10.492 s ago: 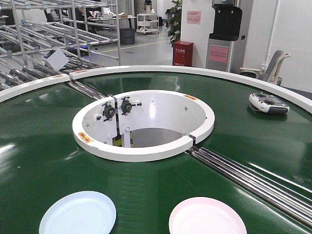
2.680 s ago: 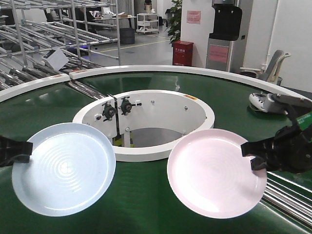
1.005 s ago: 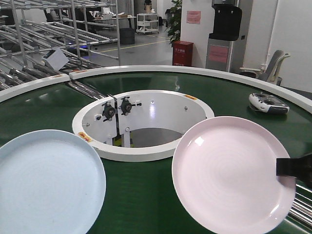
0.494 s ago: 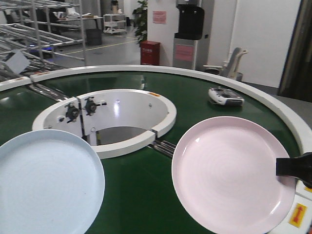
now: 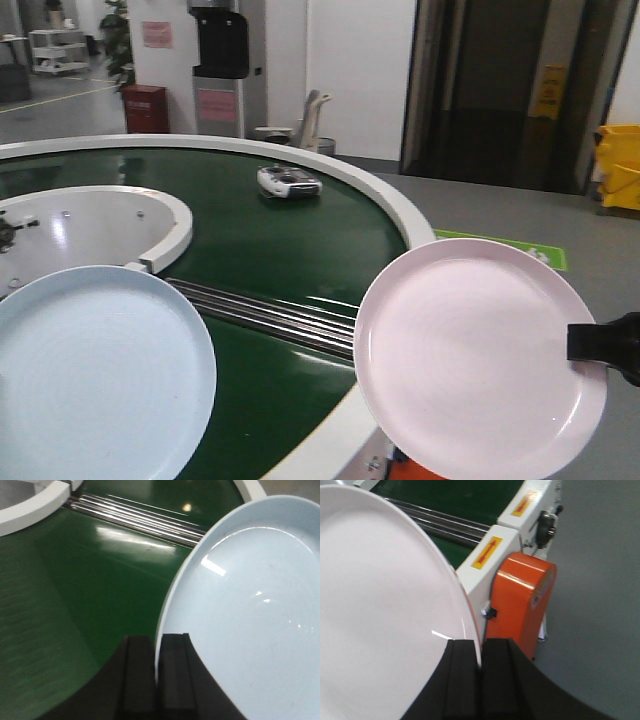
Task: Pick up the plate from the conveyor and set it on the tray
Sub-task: 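Hold both plates raised while the base drives to the steel table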
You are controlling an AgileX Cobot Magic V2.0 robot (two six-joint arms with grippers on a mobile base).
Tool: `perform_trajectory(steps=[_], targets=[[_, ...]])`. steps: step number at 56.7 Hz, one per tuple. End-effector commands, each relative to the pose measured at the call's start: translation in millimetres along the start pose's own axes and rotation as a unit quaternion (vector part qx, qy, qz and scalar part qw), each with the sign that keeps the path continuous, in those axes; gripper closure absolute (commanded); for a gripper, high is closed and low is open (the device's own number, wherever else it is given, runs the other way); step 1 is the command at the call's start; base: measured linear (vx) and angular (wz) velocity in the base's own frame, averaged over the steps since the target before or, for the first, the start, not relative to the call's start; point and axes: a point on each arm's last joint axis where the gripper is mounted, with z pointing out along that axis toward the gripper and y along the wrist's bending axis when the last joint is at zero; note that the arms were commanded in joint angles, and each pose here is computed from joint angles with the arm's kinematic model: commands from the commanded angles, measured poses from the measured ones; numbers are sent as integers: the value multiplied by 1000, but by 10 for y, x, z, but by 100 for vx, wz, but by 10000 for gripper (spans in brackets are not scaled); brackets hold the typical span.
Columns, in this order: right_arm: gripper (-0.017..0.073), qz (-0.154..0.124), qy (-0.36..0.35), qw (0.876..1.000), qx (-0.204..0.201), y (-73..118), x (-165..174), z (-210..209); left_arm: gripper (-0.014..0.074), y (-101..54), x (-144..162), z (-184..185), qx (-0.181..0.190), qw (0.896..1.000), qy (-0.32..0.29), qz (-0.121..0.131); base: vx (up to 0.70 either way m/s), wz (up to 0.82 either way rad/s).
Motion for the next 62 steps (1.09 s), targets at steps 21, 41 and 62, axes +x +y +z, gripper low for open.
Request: perform_trajectory(steps=[21, 41, 62], targets=[[568, -1, -58, 998, -4, 31, -133, -117, 599, -45, -146, -90, 7, 998, -57, -12, -15, -58], [568, -1, -57, 998, -4, 31, -131, -117, 599, -45, -146, -90, 7, 998, -57, -12, -8, -50], [568, -1, -57, 998, -4, 31, -131, -117, 599, -47, -146, -95, 7, 998, -58, -12, 5, -50]])
